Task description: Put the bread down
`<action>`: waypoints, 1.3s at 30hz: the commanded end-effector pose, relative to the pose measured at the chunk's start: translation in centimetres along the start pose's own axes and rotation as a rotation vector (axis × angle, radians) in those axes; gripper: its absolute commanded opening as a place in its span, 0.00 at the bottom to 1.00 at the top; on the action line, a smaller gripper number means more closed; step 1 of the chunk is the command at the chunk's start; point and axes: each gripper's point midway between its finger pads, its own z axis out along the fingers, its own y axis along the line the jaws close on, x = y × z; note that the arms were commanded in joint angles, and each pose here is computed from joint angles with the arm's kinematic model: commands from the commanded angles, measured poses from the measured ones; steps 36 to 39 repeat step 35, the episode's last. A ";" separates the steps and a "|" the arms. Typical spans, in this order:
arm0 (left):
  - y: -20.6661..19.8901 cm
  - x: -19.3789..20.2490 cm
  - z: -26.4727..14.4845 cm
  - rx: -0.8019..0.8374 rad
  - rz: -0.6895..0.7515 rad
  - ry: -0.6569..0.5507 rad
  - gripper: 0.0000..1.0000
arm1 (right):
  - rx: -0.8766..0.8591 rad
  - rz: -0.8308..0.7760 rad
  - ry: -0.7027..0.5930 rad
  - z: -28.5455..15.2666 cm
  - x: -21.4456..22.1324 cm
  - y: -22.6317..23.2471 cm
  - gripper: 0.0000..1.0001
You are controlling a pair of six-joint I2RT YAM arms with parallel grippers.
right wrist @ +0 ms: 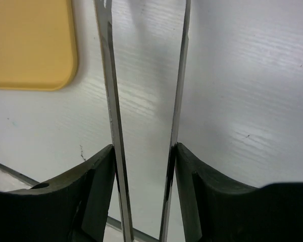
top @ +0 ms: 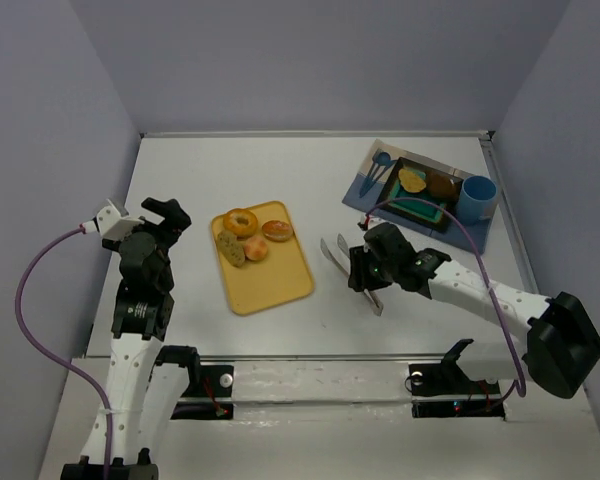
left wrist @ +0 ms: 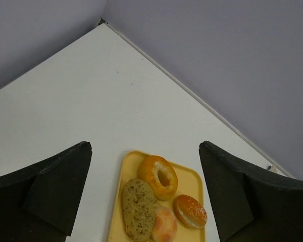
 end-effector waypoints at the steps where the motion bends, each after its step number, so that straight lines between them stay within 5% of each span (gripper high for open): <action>1: -0.4 -1.0 -0.2 0.019 -0.021 -0.040 0.99 | 0.081 0.088 -0.055 1.1 0.9 -0.2 0.55; 7: -0.5 -1.3 -0.7 0.040 -0.031 -0.058 0.99 | 0.097 0.075 -0.060 0.6 1.8 0.0 1.00; 15: -0.9 -0.7 -0.3 0.051 -0.022 -0.027 0.99 | 0.123 0.001 -0.266 -4.1 -5.4 0.7 1.00; 22: -1.1 -0.2 0.2 0.047 -0.013 0.001 0.99 | 0.242 0.102 -0.500 -8.9 -12.2 0.0 1.00; 39: -0.9 0.1 0.4 0.034 -0.005 0.011 0.99 | 0.280 0.082 -0.558 -9.4 -14.4 0.0 1.00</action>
